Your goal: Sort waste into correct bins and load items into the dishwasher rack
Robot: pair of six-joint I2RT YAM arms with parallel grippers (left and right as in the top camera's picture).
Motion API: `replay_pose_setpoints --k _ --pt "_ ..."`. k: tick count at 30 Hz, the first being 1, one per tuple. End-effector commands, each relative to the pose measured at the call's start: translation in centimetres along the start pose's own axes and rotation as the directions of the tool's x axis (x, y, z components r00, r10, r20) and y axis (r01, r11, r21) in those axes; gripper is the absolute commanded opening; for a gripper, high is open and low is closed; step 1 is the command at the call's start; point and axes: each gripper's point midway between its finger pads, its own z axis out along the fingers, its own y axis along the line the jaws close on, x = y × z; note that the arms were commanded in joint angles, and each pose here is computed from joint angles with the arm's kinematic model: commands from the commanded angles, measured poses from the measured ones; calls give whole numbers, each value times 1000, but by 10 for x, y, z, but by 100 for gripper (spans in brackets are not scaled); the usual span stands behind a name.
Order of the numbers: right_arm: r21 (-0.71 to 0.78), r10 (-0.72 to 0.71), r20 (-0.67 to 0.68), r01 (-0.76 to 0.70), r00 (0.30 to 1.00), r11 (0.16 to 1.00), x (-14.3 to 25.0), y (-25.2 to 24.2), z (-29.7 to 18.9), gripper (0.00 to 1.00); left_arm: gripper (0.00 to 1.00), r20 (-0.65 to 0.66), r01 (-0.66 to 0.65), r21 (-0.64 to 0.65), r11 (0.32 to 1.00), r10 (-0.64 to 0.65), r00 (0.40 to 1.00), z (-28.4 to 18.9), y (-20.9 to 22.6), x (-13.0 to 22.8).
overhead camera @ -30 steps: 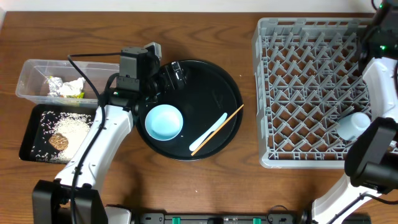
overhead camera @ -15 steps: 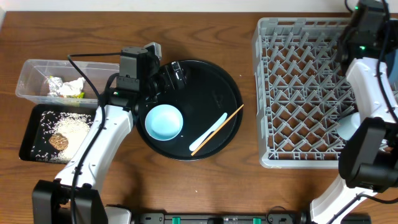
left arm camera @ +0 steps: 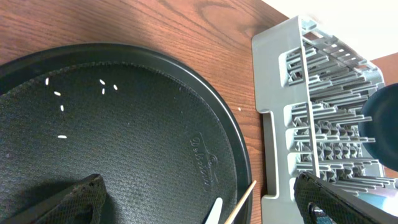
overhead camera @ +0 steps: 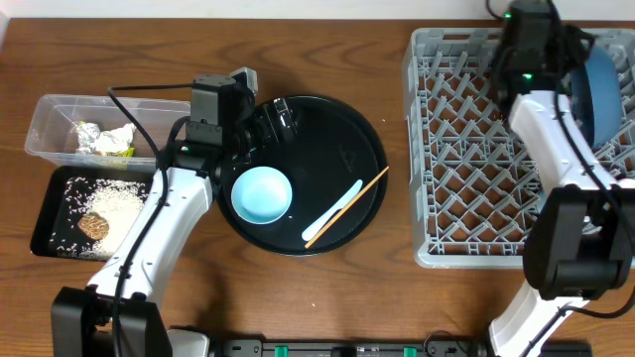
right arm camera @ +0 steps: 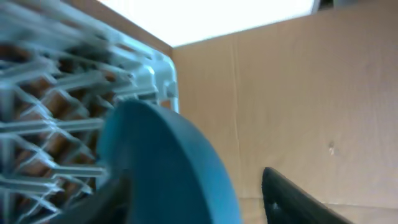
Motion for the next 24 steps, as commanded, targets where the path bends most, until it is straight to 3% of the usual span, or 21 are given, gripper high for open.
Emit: replay_pose_setpoints --k 1,3,5,10,15,18,22,24 --pt "-29 2 53 0 999 1000 -19 23 -21 81 98 11 -14 -3 1000 14 1000 -4 1 -1" --pt "-29 11 74 -9 997 1000 -27 25 -33 93 98 11 -14 -3 1000 14 1000 -4 1 -1" --pt "-27 62 91 -60 994 998 -33 23 -47 98 98 11 -14 -3 1000 14 1000 -4 1 -1" --pt "-127 187 127 -171 974 977 -40 8 -79 99 98 11 -14 -3 1000 14 1000 -4 1 -1" --pt "-414 366 90 -300 926 859 -31 -18 -107 95 98 11 -14 -3 1000 14 1000 -4 1 -1" --pt "-576 447 37 -347 894 740 -20 -39 -119 87 98 11 -14 -3 1000 14 1000 -4 1 -1" --pt "-644 606 -92 -512 790 569 4 -84 -114 75 98 11 -14 -3 1000 14 1000 -4 1 -1" --pt "-663 661 -151 -571 735 484 19 -102 -105 57 98 11 -14 -3 1000 14 1000 -4 1 -1"
